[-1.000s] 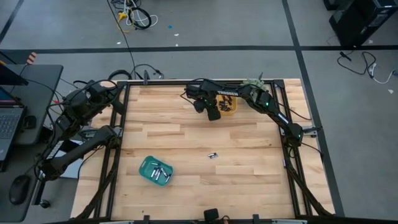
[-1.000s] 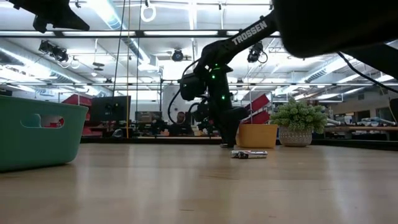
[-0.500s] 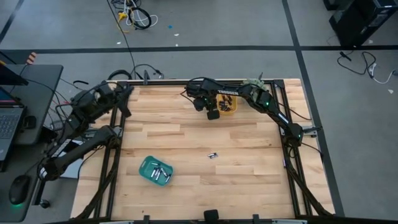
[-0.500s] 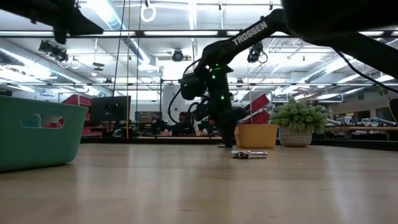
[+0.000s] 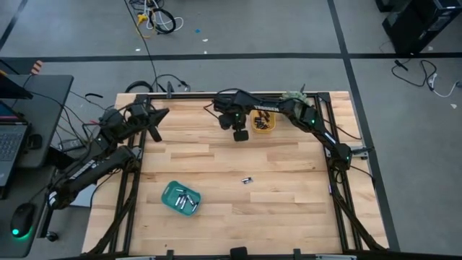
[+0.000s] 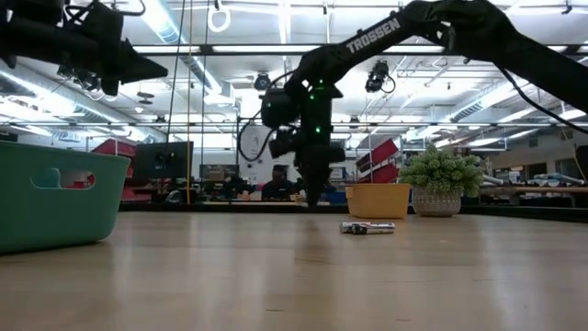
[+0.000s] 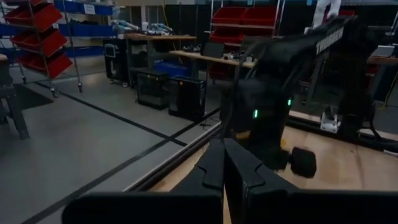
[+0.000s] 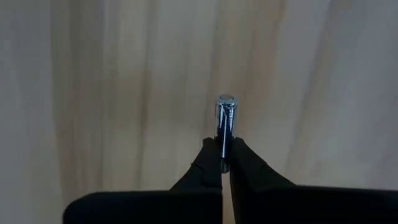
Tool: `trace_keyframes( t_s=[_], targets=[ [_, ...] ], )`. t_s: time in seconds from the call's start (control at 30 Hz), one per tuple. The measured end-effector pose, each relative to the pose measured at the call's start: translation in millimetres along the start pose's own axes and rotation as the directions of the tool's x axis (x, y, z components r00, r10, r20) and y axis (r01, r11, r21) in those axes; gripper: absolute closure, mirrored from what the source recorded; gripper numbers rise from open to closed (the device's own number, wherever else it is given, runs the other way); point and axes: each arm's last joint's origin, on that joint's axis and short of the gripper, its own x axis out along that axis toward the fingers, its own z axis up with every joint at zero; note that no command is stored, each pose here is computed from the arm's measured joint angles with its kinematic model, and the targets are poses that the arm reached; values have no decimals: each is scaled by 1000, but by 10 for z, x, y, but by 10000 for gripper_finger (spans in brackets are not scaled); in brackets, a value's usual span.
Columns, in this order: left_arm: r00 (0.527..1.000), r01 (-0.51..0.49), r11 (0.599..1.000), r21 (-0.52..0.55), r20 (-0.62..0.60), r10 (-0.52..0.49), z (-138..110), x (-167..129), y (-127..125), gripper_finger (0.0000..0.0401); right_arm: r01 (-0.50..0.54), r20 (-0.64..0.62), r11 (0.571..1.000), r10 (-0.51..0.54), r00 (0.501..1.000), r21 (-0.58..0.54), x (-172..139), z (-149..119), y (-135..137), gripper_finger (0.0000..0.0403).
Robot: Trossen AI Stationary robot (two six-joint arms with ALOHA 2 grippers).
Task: Sort batteries
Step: Put the silver battery into the green bin
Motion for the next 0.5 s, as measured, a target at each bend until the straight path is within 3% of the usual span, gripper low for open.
trace_keyframes(
  t_s=[0.23, 0.5],
  targets=[
    [1000, -1, 1000, -6, -23, 1, -86, 21, 10, 401, 23, 69, 1000, -22, 997, -13, -84, 71, 30, 403],
    [997, -5, 999, -36, -74, 3, -129, 101, 30, 401, 117, 253, 992, -101, 962, -51, -258, 300, 141, 403]
  ],
)
